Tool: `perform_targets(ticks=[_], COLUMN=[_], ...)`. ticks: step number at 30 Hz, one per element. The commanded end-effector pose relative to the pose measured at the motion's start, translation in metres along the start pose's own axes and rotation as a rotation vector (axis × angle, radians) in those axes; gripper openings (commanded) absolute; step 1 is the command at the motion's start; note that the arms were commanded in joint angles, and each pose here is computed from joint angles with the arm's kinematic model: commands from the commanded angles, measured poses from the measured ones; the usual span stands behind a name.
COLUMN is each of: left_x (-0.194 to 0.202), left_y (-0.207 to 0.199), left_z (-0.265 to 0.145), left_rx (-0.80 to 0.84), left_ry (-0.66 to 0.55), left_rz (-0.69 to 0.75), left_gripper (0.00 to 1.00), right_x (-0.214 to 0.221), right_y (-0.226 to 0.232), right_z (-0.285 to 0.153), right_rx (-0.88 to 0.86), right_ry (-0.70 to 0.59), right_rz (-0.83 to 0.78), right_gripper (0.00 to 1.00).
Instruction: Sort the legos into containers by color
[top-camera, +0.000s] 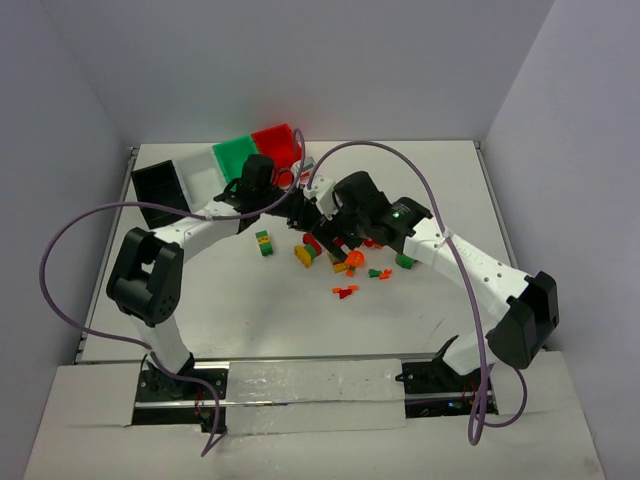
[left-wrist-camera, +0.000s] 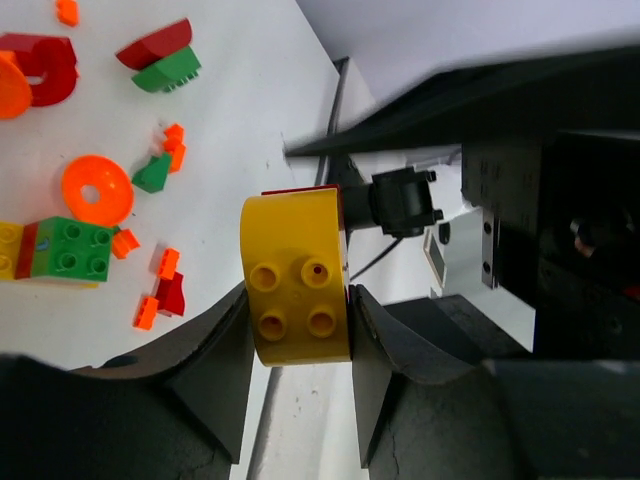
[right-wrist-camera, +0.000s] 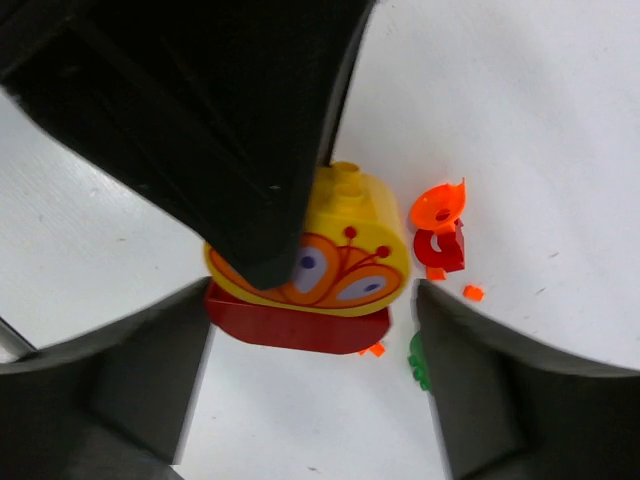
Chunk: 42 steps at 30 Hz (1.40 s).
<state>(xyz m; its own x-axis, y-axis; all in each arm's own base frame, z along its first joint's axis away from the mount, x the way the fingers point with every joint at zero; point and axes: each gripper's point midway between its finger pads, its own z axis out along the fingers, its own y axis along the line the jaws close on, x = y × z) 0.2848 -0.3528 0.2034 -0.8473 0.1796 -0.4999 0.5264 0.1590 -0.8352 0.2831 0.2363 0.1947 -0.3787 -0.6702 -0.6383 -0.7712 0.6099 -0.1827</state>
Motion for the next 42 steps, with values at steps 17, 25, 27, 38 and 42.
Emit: perform_targets(ticks=[17, 25, 27, 38, 42], left_x=[-0.023, -0.026, -0.025, -0.018, -0.018], left_y=[-0.033, -0.053, -0.057, -0.072, -0.079], left_z=[-0.072, -0.082, -0.083, -0.086, -0.087], left_rx=[0.126, 0.092, 0.104, 0.174, 0.200], left_ry=[-0.145, -0.224, -0.224, -0.221, -0.228], left_rz=[0.159, 0.289, 0.291, 0.284, 0.298], left_gripper=[0.00, 0.00, 0.00, 0.00, 0.00], right_x=[-0.050, -0.083, -0.091, -0.107, -0.103], right_y=[0.018, 0.028, 0.028, 0.025, 0.023], right_z=[-0.074, -0.081, -0.081, -0.074, -0.063], right_rx=[-0.429, -0.835, -0.862, -0.894, -0.875], right_ry=[-0.295, -0.335, -0.363, -0.431, -0.398], right_rz=[0.292, 0.505, 0.508, 0.493, 0.498], right_gripper=[1.00, 1.00, 0.99, 0.83, 0.82])
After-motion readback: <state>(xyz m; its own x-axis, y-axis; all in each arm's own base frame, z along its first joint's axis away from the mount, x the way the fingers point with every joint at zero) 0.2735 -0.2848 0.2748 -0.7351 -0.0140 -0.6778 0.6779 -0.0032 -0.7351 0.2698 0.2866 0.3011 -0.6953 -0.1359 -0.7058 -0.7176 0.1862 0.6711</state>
